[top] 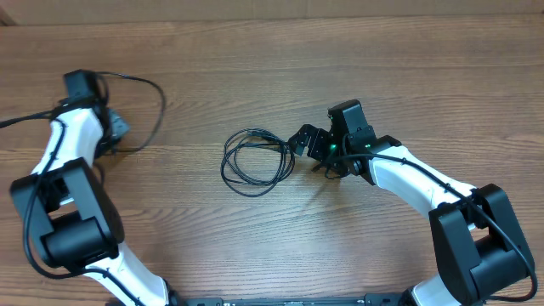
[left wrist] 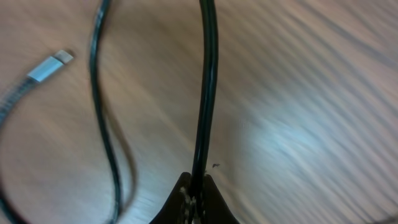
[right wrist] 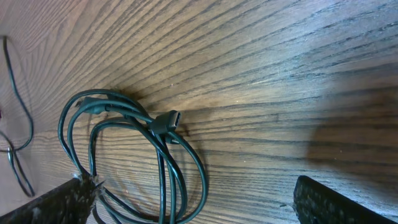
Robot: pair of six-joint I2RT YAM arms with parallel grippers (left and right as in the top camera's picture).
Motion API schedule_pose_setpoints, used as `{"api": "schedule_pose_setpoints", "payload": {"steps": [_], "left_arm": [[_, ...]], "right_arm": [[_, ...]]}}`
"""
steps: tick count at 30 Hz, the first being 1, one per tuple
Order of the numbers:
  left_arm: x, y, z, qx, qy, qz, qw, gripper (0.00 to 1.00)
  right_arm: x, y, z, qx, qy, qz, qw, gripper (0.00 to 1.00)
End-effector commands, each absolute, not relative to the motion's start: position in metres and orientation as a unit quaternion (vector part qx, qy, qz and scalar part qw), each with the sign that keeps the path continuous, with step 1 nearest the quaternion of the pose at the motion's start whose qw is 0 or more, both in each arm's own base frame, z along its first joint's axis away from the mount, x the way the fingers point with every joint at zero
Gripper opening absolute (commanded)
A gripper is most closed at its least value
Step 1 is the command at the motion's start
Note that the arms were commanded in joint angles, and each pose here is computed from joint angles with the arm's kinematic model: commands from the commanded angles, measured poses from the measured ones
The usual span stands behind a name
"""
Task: Untangle cables
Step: 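Lower the black cable onto the table at far left and release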
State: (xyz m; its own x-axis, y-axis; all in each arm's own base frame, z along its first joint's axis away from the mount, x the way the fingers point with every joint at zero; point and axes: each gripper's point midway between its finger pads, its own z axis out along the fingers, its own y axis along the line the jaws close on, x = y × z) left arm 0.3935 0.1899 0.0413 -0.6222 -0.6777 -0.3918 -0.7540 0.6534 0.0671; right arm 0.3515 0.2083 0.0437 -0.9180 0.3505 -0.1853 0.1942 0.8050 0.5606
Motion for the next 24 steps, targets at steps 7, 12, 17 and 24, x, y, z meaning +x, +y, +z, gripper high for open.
{"api": "schedule_pose_setpoints", "payload": {"steps": [7, 12, 17, 24], "left_arm": [[0.352, 0.281, 0.05, -0.497, 0.828, 0.185, 0.182, 0.04], [0.343, 0.307, 0.055, -0.523, 0.807, 0.19, 0.199, 0.04], [0.341, 0.319, 0.056, -0.536, 0.797, 0.181, 0.213, 0.18], [0.368, 0.296, 0.051, -0.487, 0.838, 0.083, 0.231, 1.0]], "right_arm": [[0.354, 0.209, 0.051, 0.143, 0.937, 0.279, 0.153, 1.0], [0.355, 0.209, 0.052, 0.143, 0.937, 0.28, 0.154, 1.0], [0.355, 0.209, 0.052, 0.143, 0.936, 0.28, 0.155, 1.0], [0.355, 0.209, 0.052, 0.142, 0.936, 0.281, 0.155, 1.0]]}}
